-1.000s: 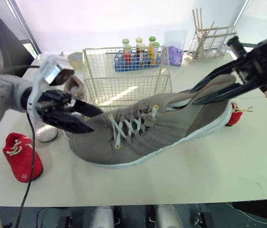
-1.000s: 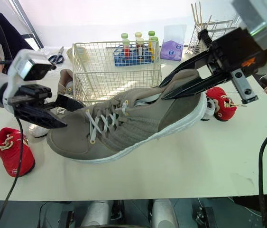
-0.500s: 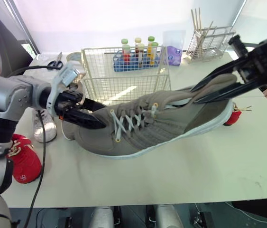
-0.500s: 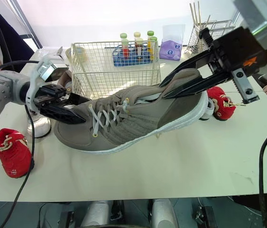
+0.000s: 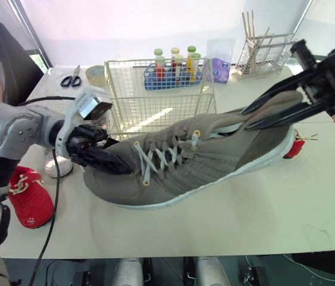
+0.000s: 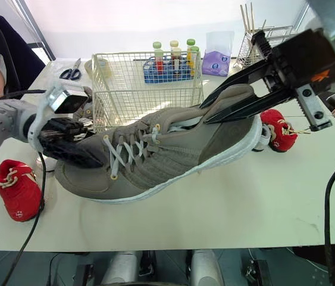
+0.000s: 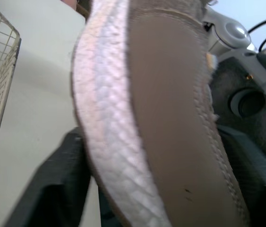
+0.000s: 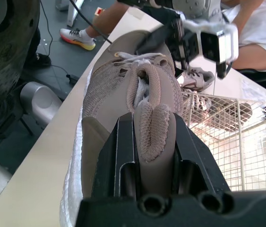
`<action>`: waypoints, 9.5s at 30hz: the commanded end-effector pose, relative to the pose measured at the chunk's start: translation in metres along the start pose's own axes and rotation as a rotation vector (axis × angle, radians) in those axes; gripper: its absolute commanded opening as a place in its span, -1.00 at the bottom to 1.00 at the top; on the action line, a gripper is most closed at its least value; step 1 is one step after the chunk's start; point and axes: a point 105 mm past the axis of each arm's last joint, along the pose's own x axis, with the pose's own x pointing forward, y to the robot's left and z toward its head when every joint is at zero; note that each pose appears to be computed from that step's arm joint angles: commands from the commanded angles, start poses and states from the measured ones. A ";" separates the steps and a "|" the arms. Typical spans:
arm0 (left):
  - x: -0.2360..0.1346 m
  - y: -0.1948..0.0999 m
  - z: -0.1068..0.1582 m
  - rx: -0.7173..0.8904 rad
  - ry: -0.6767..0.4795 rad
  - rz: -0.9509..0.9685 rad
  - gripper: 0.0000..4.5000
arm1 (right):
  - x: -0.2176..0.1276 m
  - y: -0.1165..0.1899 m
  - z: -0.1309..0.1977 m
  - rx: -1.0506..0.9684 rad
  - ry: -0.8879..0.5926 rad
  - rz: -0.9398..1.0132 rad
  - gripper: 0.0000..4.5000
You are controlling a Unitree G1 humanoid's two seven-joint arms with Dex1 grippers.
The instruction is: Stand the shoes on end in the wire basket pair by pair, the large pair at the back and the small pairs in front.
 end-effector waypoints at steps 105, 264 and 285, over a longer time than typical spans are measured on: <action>-0.060 -0.063 0.049 0.562 -0.384 0.728 0.99 | -0.041 -0.152 -0.039 0.083 -0.662 -0.643 -0.25; -0.128 -0.064 0.226 1.250 -1.103 1.236 -0.84 | -0.013 -0.011 -0.072 0.462 -0.121 -0.529 1.00; -0.038 0.055 0.203 1.306 -0.979 1.200 -0.84 | -0.029 0.011 -0.064 0.523 -0.067 -0.670 1.00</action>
